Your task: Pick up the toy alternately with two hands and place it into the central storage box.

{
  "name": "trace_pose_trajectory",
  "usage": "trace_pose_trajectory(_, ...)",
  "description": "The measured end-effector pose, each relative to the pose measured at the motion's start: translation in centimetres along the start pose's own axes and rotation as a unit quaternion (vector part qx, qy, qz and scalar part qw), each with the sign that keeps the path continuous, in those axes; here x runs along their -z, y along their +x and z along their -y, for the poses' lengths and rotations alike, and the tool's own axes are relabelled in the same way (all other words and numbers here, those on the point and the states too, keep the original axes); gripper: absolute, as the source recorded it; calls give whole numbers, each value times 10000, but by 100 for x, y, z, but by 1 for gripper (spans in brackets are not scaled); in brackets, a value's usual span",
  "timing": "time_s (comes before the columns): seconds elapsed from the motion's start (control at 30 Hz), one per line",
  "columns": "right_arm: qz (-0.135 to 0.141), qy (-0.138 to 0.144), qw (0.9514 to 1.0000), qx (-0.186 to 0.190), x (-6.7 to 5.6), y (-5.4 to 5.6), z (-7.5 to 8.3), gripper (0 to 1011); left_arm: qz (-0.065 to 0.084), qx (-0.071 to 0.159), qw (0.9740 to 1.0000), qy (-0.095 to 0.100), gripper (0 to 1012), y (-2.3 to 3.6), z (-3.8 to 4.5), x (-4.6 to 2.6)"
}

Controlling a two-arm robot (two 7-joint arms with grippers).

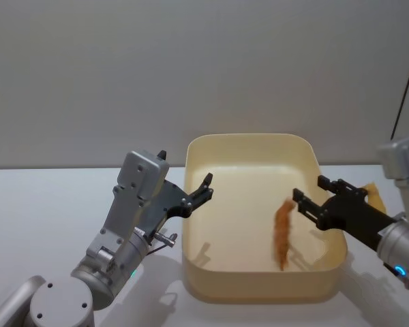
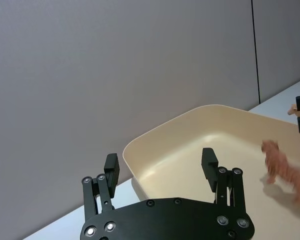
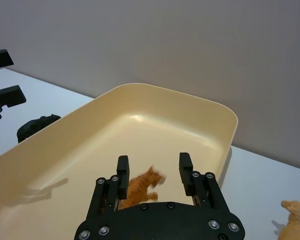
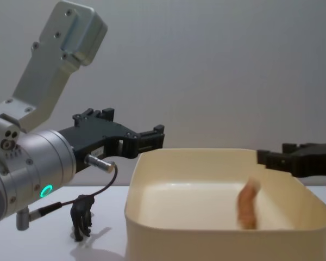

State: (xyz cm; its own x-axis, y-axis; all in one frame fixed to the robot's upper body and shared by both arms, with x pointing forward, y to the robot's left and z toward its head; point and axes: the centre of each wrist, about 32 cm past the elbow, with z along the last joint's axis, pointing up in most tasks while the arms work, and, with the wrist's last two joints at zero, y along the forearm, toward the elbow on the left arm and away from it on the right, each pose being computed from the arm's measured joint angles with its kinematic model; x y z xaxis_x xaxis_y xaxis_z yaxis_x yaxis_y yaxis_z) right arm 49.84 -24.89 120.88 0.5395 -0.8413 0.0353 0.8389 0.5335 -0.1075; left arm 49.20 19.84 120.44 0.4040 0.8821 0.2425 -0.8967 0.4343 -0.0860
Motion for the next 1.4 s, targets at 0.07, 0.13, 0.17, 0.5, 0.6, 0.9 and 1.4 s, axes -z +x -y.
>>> trace_pose_trajectory(0.07, 13, -34, 10000, -25, -10, -18, -52, 626, 0, 0, 10000, 0, 1001, 0, 0, 0)
trace_pose_trajectory(0.13, 21, -52, 10000, -39, -15, -27, -76, 666, 0, 0, 10000, 0, 1001, 0, 0, 0)
trace_pose_trajectory(0.17, 26, -63, 10000, -44, -19, -33, -91, 728, 0, 0, 10000, 0, 1001, 0, 0, 0)
trace_pose_trajectory(0.5, -46, 97, 9998, 188, -52, 69, 10, 998, 0, 0, 10000, 0, 1001, 0, 0, 0)
trace_pose_trajectory(0.6, -89, 173, 9992, 337, -69, 128, 90, 1001, 0, 0, 10000, 1, 1001, 0, 0, 0)
trace_pose_trajectory(0.9, -275, 284, 9955, 863, -97, 327, 417, 1001, 0, 0, 10000, 0, 1001, 0, 0, 0)
trace_pose_trajectory(1.4, -504, -189, 9891, 1373, 2, 452, 854, 1001, 0, 0, 10000, 0, 1001, 0, 0, 0)
